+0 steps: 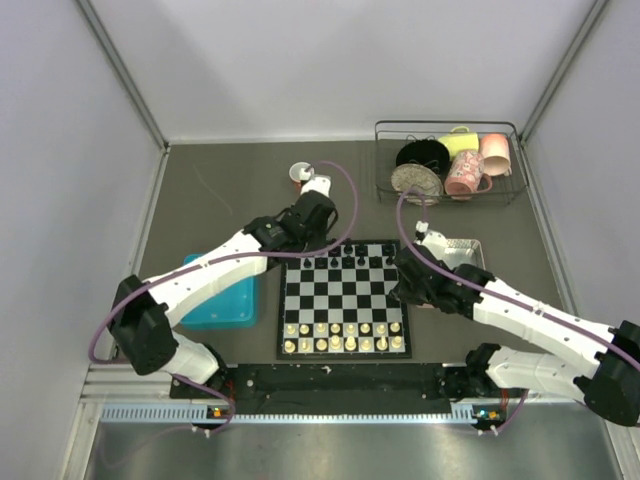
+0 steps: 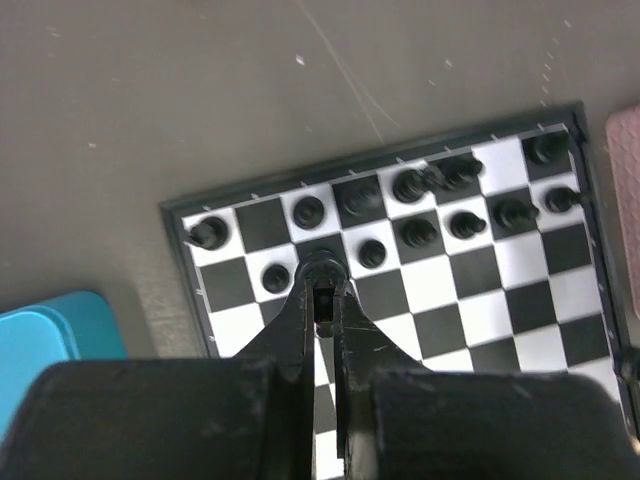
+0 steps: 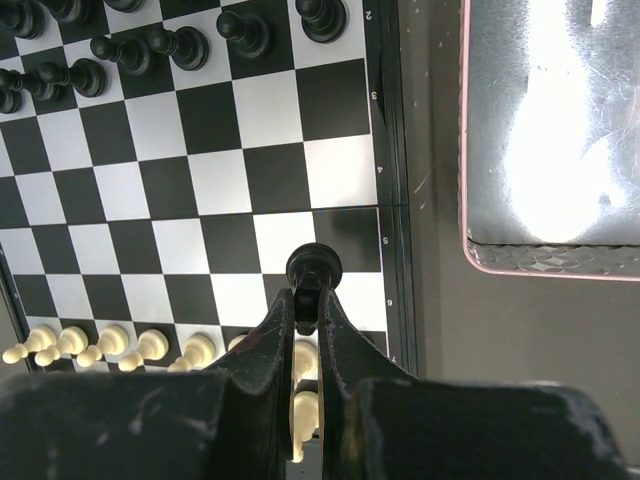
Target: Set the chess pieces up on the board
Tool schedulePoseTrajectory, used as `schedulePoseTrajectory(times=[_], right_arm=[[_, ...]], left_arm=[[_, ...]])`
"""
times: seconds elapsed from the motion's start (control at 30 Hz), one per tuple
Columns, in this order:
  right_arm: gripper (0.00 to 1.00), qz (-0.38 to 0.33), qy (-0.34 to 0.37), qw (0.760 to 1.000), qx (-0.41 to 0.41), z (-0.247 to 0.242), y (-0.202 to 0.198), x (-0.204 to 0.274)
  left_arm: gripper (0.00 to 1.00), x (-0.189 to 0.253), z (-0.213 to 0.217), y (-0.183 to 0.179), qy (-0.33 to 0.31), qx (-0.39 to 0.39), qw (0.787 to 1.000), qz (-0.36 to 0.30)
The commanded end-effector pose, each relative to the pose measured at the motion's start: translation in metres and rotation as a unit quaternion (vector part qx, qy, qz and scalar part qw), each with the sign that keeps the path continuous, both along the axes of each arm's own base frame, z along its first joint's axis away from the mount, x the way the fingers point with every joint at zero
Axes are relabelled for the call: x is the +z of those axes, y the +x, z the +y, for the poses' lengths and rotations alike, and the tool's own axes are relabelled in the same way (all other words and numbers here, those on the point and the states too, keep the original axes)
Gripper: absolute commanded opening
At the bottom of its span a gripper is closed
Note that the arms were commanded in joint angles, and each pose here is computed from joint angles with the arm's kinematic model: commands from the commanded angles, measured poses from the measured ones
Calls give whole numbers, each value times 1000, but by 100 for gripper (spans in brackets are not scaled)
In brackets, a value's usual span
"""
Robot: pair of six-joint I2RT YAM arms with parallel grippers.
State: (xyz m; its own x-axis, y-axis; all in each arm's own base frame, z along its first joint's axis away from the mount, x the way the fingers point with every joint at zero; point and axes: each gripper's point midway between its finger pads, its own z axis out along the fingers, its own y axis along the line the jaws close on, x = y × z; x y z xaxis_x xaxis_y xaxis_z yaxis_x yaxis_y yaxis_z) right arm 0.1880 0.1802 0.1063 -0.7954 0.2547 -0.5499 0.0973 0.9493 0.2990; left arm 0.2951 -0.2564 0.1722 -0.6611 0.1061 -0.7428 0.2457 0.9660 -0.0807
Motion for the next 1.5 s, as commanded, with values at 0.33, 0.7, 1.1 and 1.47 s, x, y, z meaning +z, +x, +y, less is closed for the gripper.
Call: schedulePoseTrajectory(times=[0.33, 0.7, 1.1, 1.47], right_arm=[[0, -9, -15, 1000, -9, -8, 4, -4], [0, -5, -18, 1000, -8, -10, 1, -7], [0, -4, -19, 1000, -7, -9, 1, -7], [0, -6, -21, 1000, -6, -10, 2, -6]], left_arm=[[0, -2, 36, 52, -7, 54, 999, -3], [0, -39, 31, 61, 4, 60, 998, 28], [0, -64, 30, 58, 8, 56, 997, 51], [0, -78, 29, 56, 11, 53, 996, 65]])
